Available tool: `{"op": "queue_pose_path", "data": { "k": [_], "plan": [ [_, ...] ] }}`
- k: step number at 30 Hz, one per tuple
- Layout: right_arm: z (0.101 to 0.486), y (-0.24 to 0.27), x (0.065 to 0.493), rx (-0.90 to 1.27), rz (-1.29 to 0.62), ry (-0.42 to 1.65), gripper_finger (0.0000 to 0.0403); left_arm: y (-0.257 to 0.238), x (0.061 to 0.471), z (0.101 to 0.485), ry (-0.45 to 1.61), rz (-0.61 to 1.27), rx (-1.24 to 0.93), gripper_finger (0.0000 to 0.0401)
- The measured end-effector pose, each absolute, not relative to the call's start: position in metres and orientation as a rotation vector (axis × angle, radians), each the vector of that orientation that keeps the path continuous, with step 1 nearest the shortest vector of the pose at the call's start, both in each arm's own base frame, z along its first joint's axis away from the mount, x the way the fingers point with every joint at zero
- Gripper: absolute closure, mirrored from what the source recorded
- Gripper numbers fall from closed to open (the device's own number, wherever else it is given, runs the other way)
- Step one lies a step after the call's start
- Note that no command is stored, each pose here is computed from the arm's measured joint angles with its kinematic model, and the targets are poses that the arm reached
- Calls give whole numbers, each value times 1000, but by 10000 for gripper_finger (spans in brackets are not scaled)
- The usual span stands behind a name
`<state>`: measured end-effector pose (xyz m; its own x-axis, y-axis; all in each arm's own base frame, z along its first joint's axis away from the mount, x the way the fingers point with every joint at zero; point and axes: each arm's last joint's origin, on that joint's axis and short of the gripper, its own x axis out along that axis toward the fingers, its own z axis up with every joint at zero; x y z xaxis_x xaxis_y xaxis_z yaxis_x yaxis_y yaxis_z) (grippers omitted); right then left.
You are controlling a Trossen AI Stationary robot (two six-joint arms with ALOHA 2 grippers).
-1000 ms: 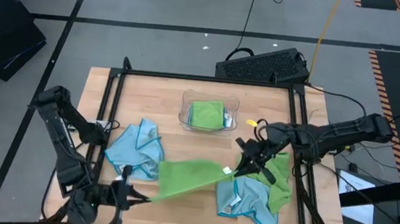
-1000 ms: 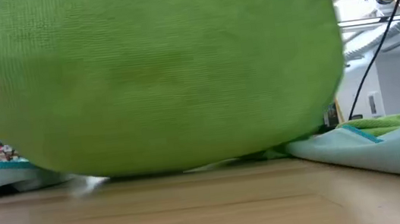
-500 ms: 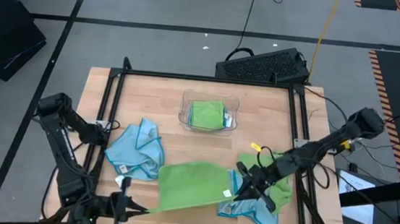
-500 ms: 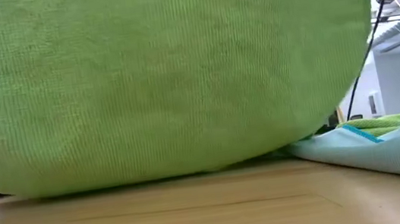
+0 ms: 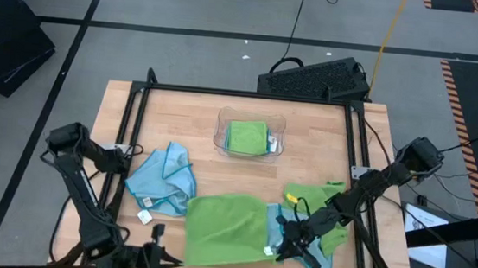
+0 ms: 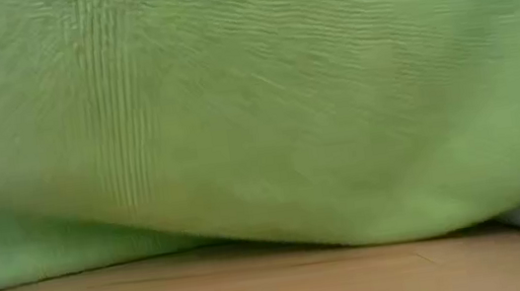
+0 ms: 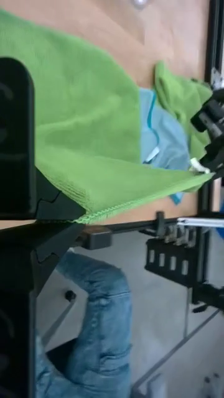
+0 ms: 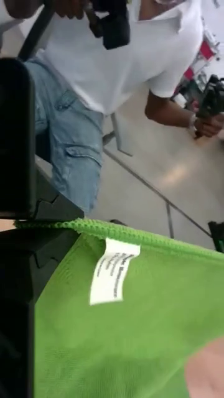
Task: Fold microfiber towels
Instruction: Fold the left green microfiber cloth
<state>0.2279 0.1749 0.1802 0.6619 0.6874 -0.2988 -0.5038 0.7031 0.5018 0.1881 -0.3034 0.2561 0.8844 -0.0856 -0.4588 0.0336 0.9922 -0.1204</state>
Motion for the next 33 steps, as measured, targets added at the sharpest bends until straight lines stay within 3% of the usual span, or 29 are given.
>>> {"op": "queue_pose_path", "data": {
  "k": [9,19,25,33],
  "plan": [
    [162,171,234,312,537,524,401,-309,189,235,493,28,-160,397],
    [151,183,237,295,652,490,401,-317,193,212,533,54,-227,397],
    [149,158,254,270,352,425,401,-304,194,208,525,170,-165,396],
    [141,135,262,232,162,476,401,-266,193,190,631,436,-197,394]
  ]
}}
